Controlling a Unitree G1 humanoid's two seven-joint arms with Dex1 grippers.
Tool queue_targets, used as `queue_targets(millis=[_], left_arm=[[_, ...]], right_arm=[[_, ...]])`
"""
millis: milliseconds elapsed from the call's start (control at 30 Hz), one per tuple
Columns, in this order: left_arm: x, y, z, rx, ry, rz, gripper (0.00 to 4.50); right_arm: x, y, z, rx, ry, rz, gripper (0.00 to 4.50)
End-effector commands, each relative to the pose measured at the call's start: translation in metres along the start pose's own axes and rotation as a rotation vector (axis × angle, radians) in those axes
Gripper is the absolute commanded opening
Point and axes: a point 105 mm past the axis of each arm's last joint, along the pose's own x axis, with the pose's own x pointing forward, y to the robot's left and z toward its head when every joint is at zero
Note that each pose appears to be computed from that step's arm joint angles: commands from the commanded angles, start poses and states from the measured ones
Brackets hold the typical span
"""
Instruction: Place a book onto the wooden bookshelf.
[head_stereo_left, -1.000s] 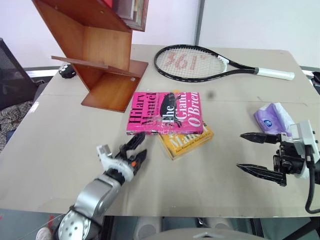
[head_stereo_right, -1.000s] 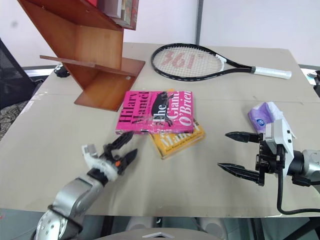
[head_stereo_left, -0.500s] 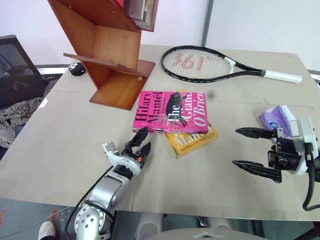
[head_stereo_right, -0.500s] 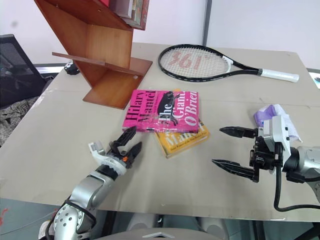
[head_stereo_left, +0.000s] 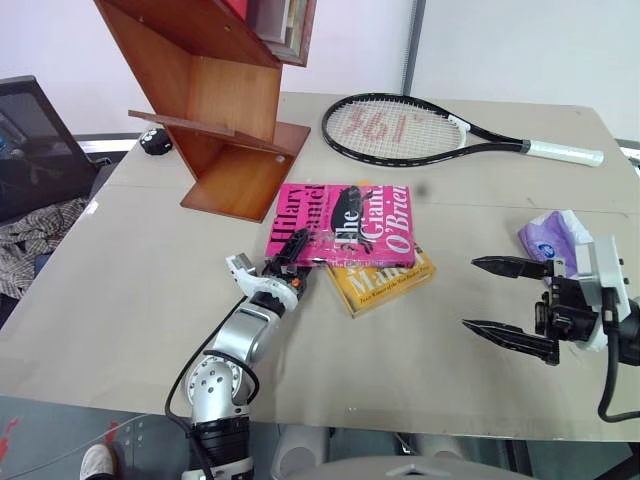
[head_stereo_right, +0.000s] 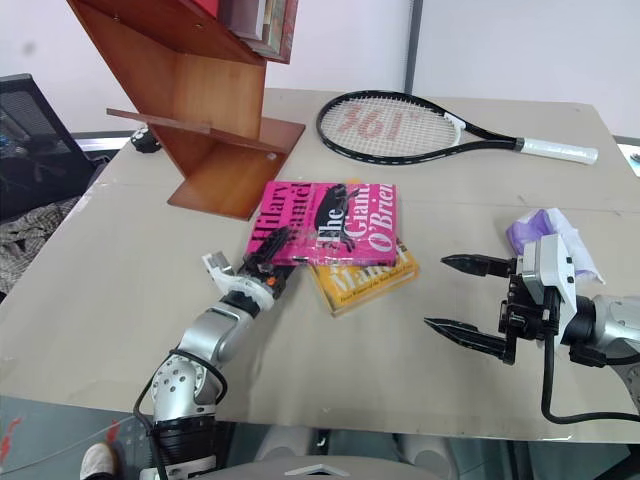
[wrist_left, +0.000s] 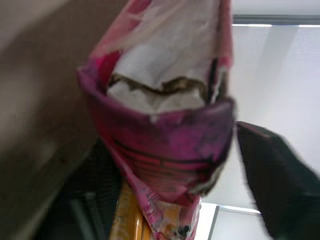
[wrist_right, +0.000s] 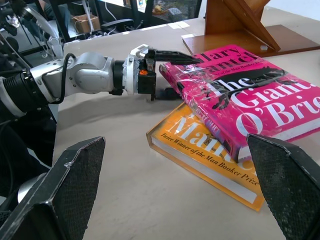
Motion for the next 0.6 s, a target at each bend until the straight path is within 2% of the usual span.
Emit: queue_targets(millis=[33, 67, 133, 200, 400, 600], left_arm=[[-0.005, 0.016, 0.002, -0.032, 0.0, 0.044, 1.51], [-0.008, 0.014, 0.004, -0.033, -0.003, 0.036, 0.98], [-0.015, 0.004, 0.01, -0.025, -0.015, -0.001, 0.29], [-0.024, -0.016, 0.016, -0.002, -0.025, -0.08, 0.01], [-0.047, -0.073, 0.028, 0.013, 0.019, -0.308, 0.01], [-0.038, -0.099, 0.015, 0.189, 0.138, -0.341, 0.01]], right_arm=[[-0.001, 0.002, 0.008, -0.05, -0.006, -0.008, 4.5], [0.0, 0.002, 0.007, -0.05, -0.006, -0.009, 4.5], [0.001, 0.001, 0.007, -0.049, -0.009, -0.011, 4.5], [0.002, 0.0, 0.007, -0.048, -0.015, -0.013, 4.5], [0.006, -0.002, 0.007, -0.041, -0.037, 0.0, 4.5], [0.011, -0.006, 0.008, -0.041, -0.048, 0.013, 4.5]])
